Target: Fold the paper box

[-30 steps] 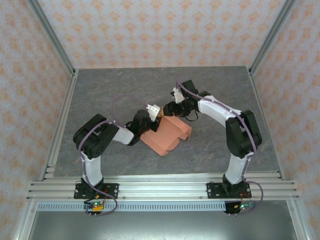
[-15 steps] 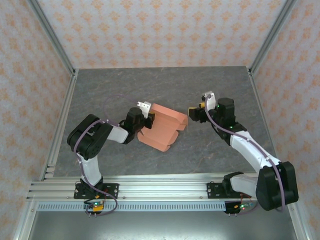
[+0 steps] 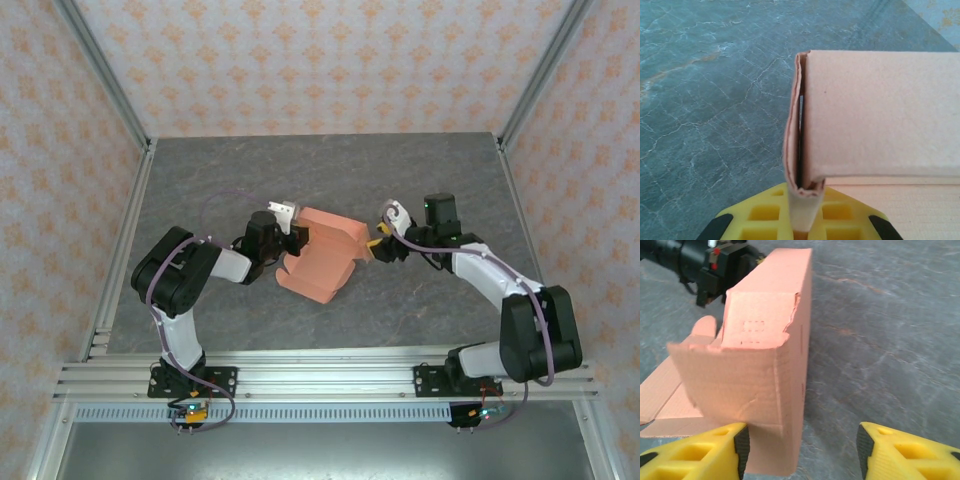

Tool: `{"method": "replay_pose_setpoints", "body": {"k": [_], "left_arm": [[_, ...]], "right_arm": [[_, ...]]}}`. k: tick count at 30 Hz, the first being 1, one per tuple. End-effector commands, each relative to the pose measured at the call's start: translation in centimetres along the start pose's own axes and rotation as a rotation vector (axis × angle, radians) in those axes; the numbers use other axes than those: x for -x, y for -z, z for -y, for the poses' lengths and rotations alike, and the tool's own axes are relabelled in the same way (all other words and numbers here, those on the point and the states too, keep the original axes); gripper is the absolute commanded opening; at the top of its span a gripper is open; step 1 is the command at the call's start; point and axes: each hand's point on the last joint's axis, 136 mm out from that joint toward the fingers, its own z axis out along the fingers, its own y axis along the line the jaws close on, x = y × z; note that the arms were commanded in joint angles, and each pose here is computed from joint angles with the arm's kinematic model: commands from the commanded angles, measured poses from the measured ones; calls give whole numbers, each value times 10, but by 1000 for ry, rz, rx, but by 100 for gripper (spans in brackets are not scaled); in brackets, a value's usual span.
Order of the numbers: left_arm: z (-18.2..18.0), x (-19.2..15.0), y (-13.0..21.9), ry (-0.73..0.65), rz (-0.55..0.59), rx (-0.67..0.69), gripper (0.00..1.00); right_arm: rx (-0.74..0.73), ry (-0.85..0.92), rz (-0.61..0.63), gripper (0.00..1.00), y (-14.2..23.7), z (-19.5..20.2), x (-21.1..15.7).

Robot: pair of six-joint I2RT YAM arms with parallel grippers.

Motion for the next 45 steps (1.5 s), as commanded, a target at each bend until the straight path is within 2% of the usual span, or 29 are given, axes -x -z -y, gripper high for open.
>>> {"method": "replay_pose_setpoints", "body": {"k": [1, 5, 10, 13, 15, 22, 25, 30, 35, 41, 45], "left_arm": [[12, 20, 3, 4, 32, -40, 0], [10, 24, 1, 22, 41, -29, 0], [8, 22, 0, 34, 28, -12, 0], [5, 21, 1, 41, 33, 5, 0], [1, 23, 2, 56, 37, 30, 0], [-10, 22, 8, 69, 37, 109, 0], [-7, 25, 14, 35, 67, 93, 0], [-8, 28, 20, -27, 67, 87, 0], [-5, 25, 19, -55, 43, 76, 0], [-6, 20, 19, -67, 29, 73, 0], [-4, 18, 18, -83, 20, 64, 0]], "right_arm": [[149, 35, 65, 60, -7, -21, 27], [180, 44, -16, 55, -28, -30, 20], [38, 17, 42, 51, -44, -13, 29], [-66, 31, 51, 42, -51, -4, 32], [-105, 22, 59, 42, -56, -3, 33], [-26, 51, 69, 57, -50, -23, 31], [120, 145, 33, 63, -37, -46, 24], [258, 161, 19, 65, -12, -56, 22], [246, 164, 26, 64, -2, -46, 22], [306, 172, -2, 61, -1, -51, 19], [241, 178, -19, 61, -4, -40, 18]]}}
